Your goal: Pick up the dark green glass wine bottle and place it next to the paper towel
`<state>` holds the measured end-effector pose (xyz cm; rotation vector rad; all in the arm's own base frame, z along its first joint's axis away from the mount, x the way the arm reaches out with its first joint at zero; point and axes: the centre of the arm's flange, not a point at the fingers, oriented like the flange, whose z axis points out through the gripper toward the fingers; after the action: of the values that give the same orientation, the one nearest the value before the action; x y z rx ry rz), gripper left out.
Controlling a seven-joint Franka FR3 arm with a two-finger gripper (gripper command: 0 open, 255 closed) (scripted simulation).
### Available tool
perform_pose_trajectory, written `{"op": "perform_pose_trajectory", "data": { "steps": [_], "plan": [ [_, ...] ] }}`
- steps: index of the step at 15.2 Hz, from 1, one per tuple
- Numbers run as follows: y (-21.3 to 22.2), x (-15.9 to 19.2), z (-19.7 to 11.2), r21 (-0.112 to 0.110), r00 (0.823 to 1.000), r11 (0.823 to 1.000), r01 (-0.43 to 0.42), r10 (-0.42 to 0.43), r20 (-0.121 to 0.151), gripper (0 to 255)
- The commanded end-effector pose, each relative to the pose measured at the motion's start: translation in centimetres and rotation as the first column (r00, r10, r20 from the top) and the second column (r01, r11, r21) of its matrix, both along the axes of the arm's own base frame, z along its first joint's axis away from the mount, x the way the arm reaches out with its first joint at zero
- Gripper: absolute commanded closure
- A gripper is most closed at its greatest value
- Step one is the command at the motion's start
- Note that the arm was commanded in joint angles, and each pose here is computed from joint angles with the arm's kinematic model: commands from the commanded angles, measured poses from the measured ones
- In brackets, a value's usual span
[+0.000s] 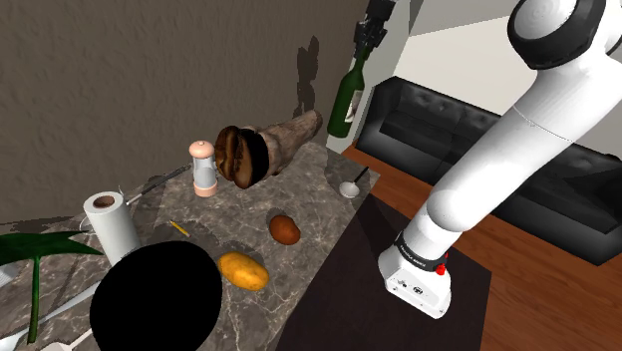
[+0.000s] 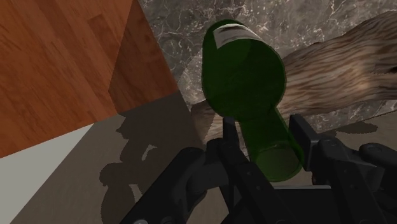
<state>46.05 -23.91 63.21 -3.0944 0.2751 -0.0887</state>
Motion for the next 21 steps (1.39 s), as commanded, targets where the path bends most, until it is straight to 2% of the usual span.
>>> {"op": "perform_pose_trajectory", "data": {
  "steps": [1,20,21],
  "plan": [
    [0.0,0.0,1.2,0.000,1.000,1.000,0.000,0.000,0.000,255],
    [0.0,0.0,11.1,0.000,1.000,1.000,0.000,0.000,0.000,255],
    [1.3,0.0,11.1,0.000,1.000,1.000,0.000,0.000,0.000,255]
  ]
}}
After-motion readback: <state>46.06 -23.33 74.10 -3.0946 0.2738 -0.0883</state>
